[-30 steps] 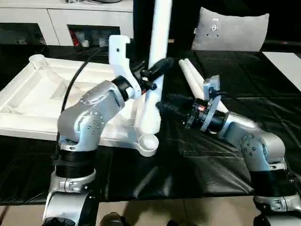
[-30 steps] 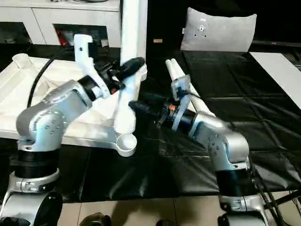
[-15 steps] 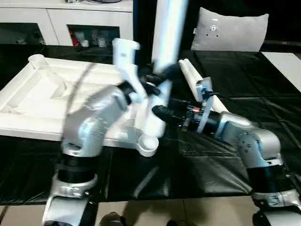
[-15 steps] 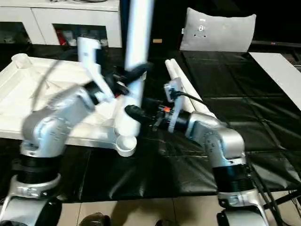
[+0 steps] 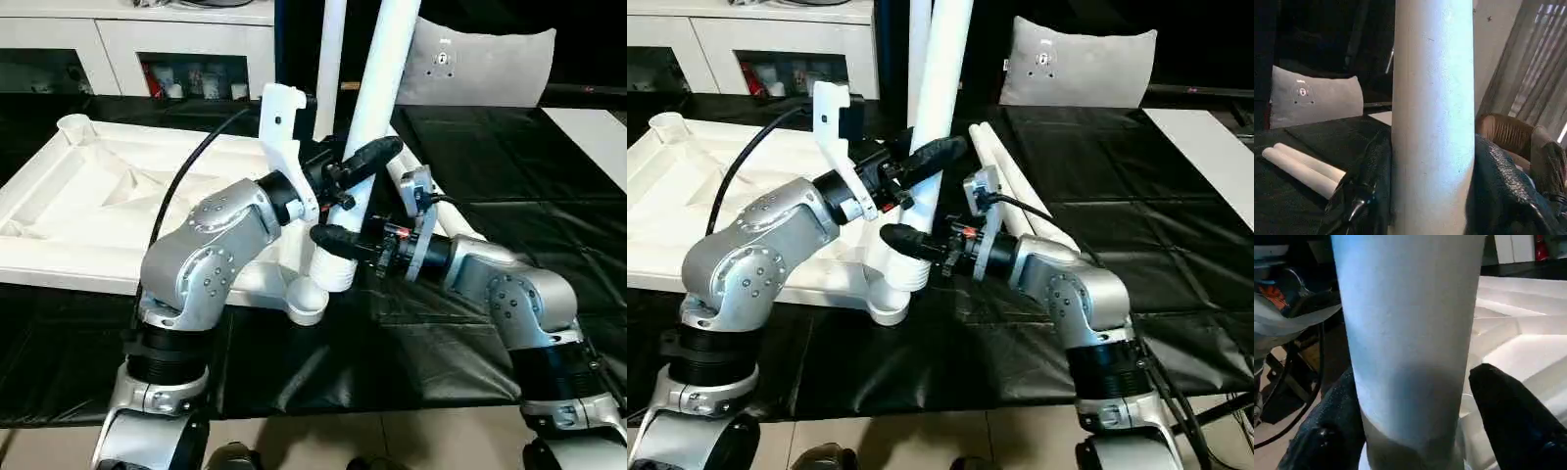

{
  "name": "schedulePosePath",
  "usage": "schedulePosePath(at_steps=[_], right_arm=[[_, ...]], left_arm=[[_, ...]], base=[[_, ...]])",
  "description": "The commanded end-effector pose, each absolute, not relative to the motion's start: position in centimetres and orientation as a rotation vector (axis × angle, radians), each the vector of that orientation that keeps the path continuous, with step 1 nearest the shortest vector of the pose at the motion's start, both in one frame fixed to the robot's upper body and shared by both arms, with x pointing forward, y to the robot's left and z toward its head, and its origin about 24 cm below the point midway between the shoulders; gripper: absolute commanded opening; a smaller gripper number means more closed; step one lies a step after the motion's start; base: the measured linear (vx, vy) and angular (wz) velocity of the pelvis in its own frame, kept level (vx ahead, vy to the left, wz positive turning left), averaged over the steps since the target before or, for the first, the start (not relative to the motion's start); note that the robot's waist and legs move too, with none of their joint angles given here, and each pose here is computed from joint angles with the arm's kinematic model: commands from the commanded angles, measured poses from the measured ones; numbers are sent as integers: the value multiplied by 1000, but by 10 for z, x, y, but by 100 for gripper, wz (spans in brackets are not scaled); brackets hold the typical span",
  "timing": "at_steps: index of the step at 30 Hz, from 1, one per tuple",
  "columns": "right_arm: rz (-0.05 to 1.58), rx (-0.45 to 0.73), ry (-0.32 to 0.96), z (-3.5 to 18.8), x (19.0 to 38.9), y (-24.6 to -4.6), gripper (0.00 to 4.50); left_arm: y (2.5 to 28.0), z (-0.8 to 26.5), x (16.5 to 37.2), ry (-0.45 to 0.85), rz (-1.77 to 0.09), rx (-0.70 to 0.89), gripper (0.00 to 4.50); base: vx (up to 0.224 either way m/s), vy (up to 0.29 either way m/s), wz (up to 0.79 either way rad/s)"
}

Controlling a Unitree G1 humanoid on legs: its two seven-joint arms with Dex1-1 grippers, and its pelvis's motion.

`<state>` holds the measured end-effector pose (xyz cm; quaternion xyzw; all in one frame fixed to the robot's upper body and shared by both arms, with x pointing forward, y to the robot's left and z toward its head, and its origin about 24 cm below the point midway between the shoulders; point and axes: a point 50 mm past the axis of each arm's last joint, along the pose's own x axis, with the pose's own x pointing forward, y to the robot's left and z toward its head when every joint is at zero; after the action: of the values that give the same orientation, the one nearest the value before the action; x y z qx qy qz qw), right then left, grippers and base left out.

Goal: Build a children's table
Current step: Pick table leg

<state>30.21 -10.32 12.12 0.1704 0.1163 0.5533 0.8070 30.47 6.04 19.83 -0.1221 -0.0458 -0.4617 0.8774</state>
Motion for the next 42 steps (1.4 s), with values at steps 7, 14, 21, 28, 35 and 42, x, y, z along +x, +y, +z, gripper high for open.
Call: schedulePosePath(at_steps=[7, 14, 21, 28, 35, 42], right_arm=[[1203, 386, 247, 125, 302, -104, 251], [1186, 363, 261, 122, 302, -104, 210], [1172, 383, 264, 122, 305, -105, 289], [1210, 392, 223, 127, 302, -104, 312], [1226, 398, 230, 127, 300, -103, 265], [1219, 387, 258, 123, 300, -103, 202]], left_arm=[[56, 201, 297, -113, -1033, -237, 183], [56, 200, 296, -112, -1036, -228, 183], [58, 200, 298, -112, -1032, -213, 183], [58, 199, 299, -108, -1022, -199, 183], [58, 199, 300, -108, -1023, -193, 183], [59, 199, 301, -111, -1019, -190, 183]], base=[[0, 0, 0], [0, 0, 0], [0, 0, 0], [0, 0, 0], [0, 0, 0], [0, 0, 0]])
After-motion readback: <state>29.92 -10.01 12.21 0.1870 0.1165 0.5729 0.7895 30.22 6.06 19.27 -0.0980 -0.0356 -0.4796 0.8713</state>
